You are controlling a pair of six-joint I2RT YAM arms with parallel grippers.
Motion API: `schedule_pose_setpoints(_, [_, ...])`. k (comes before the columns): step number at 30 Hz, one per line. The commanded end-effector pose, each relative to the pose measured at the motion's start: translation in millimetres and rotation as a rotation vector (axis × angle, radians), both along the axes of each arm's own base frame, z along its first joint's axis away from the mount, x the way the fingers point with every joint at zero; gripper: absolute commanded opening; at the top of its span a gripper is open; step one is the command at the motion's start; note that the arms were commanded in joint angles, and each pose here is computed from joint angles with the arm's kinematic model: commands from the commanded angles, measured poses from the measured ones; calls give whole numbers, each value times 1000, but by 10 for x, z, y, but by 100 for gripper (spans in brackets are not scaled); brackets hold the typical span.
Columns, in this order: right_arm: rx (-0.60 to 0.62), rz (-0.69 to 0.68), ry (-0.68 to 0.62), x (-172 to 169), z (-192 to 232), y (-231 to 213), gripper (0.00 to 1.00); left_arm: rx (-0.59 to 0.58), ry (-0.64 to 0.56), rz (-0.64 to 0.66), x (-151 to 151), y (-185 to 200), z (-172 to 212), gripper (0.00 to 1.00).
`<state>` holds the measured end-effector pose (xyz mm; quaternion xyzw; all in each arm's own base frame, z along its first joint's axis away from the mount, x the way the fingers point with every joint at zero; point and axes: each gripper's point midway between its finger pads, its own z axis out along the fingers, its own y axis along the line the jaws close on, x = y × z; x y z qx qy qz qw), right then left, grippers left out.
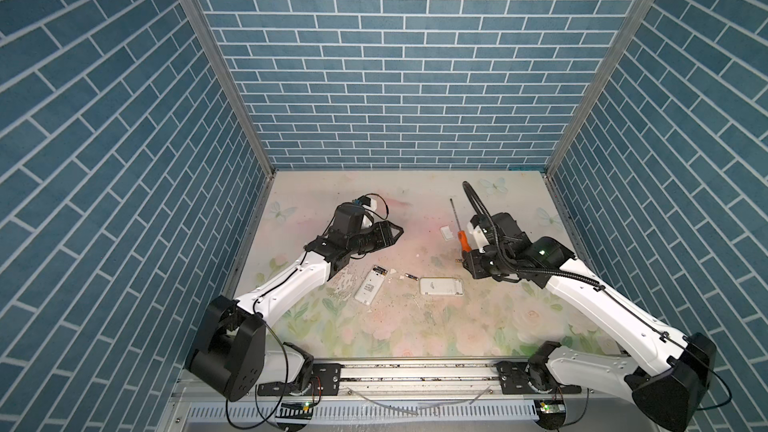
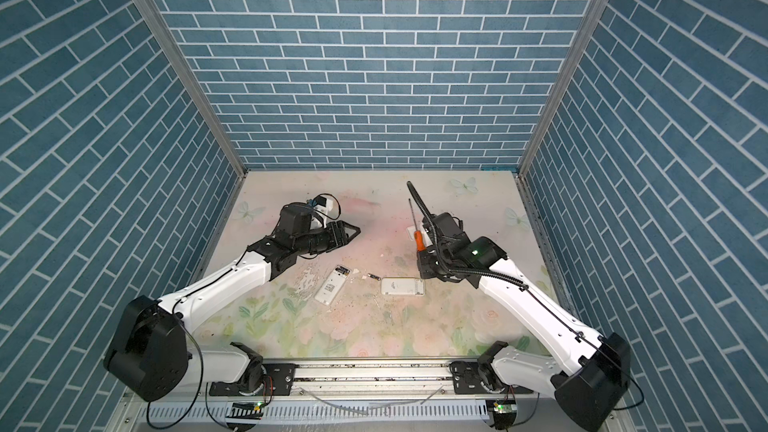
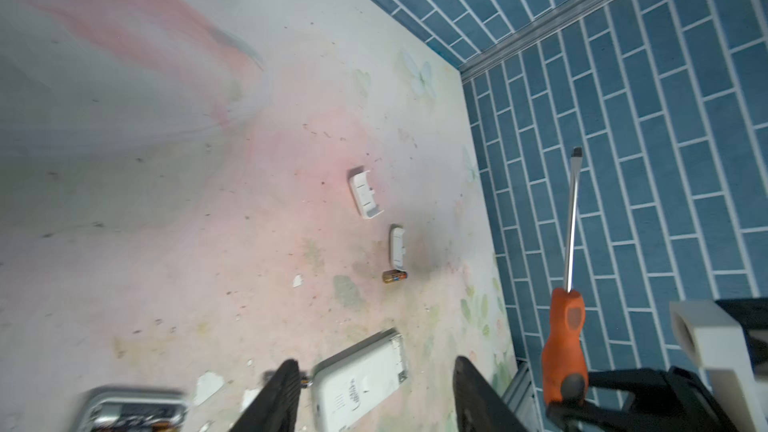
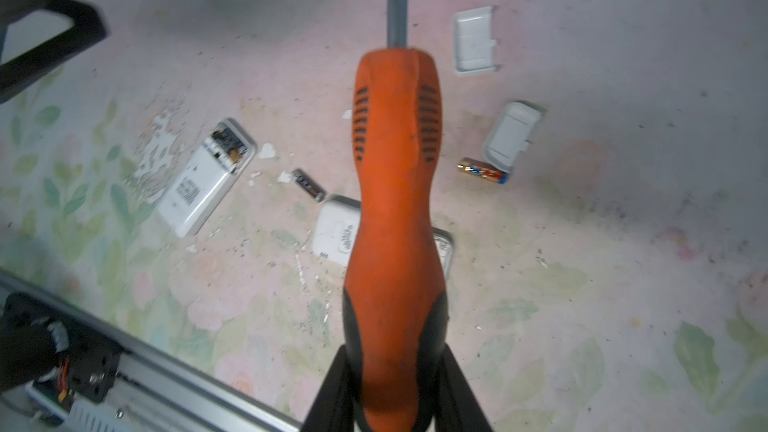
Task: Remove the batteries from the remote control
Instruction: 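Lift the screwdriver toward the left gripper while left reaches for its shaft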
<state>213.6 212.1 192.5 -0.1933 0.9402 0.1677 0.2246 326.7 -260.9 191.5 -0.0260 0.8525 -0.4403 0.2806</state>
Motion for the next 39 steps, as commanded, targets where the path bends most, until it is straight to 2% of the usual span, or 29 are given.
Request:
schedule_pose_setpoints(1, [-3,148,-22,-69,145,269,0,-147,-83,-20,50,-254,383,62])
schedule_pose_setpoints(6, [12,204,-36,-72,210,537,0,-202,-143,9,51,-331,532,62])
schedule_pose_setpoints(9, [68,230,-34,-93,277,678,0,-215,-162,6,21,-365,567,62])
schedule_pose_setpoints(14, [113,246,-49,-71,377,792,0,-217,-142,-15,-45,-459,482,61])
schedule_pose_setpoints(23, [117,246,-59,-35,417,826,0,-221,-136,-42,-166,-568,454,54])
schedule_pose_setpoints(32, [123,233,-63,-16,402,831,0,-212,-134,-48,-228,-571,422,34])
schedule_pose_setpoints(39, [139,214,-92,18,474,821,0,-216,-127,-33,-222,-552,379,12])
